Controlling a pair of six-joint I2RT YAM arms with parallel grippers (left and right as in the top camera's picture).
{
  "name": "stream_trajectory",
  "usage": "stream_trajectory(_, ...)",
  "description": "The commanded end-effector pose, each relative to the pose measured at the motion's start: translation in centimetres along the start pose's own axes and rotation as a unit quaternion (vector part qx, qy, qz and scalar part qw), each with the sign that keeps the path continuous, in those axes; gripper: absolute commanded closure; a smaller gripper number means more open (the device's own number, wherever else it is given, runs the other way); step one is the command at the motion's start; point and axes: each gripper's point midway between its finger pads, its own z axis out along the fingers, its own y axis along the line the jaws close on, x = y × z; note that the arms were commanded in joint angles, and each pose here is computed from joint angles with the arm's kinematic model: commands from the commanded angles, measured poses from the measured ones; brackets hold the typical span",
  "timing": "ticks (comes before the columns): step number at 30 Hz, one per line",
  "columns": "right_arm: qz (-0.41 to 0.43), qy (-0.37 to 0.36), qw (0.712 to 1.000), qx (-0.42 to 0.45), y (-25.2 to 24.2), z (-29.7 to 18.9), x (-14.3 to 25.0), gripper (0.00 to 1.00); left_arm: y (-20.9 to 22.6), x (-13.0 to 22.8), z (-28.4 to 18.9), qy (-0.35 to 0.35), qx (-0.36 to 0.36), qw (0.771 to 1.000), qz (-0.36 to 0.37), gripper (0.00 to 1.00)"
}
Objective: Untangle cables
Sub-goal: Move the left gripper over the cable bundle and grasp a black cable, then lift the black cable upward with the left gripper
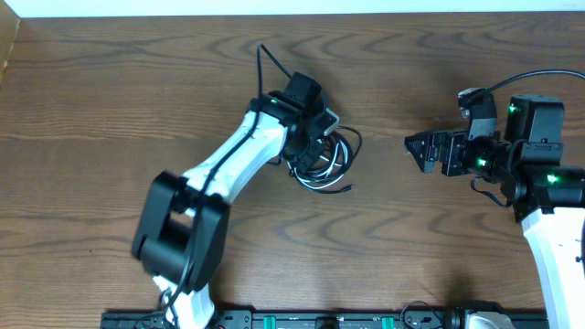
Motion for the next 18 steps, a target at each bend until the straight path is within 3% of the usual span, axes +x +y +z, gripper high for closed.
stream_trajectory(1, 0.0, -0.003, 1.0, -0.006, 0.4, -0.1, -0.5, 0.01, -0.6, -2.6, -5.7, -0.079, -0.012, 0.997, 0.001, 0.92)
stream_trajectory(9, -0.003, -0.009, 1.0, -0.006, 0.4, 0.0, -0.9, 0.01, -1.8, -4.5, -14.5, -0.199, -0.03, 0.979, -0.025, 0.92)
stream_trajectory(18, -0.012, -0.007, 1.0, -0.014, 1.1, 0.2, -0.8, 0.01, -2.6, -7.1, -21.7, -0.329, -0.027, 0.941, -0.073, 0.92)
